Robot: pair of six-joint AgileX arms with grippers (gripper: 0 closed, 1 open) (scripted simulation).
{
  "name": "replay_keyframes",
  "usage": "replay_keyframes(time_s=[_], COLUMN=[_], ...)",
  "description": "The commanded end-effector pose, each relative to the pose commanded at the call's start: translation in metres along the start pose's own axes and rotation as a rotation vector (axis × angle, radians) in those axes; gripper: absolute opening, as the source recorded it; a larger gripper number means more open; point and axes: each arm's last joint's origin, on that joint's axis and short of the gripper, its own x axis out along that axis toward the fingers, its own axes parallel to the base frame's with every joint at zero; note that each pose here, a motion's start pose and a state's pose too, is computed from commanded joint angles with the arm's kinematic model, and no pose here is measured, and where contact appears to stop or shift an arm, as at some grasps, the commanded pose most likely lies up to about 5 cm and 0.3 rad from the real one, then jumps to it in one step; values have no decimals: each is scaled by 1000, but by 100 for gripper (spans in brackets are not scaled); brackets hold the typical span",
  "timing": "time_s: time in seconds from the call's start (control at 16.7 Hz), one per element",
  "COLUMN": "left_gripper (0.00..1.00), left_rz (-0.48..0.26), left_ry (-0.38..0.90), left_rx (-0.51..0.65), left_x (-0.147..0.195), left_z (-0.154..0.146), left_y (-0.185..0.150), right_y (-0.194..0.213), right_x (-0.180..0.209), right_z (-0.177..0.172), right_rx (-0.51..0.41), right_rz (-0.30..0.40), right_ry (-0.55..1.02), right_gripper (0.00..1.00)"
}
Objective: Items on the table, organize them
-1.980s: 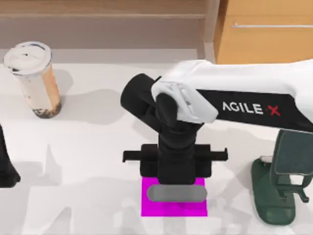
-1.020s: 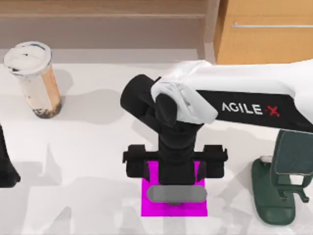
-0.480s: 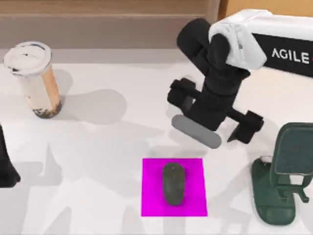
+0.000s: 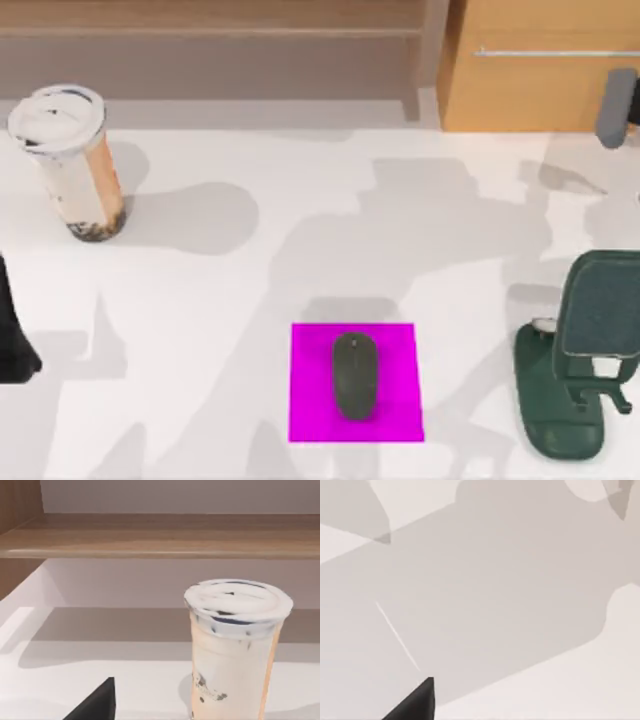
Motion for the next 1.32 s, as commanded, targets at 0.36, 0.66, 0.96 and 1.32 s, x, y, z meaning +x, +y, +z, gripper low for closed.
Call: replay_keyframes(time_s=[0.36,0.66,0.96,1.32], left_gripper=[100,100,100,100], left_rz=[0,0,0,0], left_ry=[0,0,0,0], left_rx=[0,0,0,0], left_x=[0,0,0,0], left_z=[0,0,0,0], left_y=[0,0,0,0], right_y=[-32,-29,-28,-25], right_x=[0,0,-1,44], right_z=[-148,-200,-199,-200], right_rx=[873,1165,1164,1169], right_rz=[64,110,107,105], right_ry=[38,51,51,48], right_gripper=[100,100,100,100])
